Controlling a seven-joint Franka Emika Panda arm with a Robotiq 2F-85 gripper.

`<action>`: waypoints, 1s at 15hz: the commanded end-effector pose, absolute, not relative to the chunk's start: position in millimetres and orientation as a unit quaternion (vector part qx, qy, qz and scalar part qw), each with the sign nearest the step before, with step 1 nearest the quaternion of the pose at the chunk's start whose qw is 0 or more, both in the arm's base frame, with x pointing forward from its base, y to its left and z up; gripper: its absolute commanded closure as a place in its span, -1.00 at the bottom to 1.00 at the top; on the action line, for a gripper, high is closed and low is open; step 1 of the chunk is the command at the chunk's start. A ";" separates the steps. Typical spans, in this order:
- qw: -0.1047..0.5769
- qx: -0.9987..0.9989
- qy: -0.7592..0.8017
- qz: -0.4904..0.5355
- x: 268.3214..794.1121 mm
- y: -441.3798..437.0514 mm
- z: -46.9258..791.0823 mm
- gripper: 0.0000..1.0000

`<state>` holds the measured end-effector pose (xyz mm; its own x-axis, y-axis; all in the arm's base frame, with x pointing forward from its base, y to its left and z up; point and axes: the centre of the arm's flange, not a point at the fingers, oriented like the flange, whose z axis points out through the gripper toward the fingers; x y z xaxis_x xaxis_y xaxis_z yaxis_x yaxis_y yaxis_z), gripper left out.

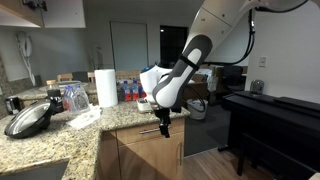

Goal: Open the drawer on the right.

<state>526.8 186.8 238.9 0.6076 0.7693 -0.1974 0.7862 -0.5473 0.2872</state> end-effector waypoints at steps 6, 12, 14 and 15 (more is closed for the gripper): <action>0.287 0.801 0.521 0.068 532.5 198.5 147.0 -1.00; 0.308 0.782 0.538 0.066 531.9 202.1 131.4 -1.00; 0.308 0.781 0.538 0.067 533.5 203.4 129.8 -1.00; 0.312 0.784 0.530 0.081 531.0 203.9 127.8 -1.00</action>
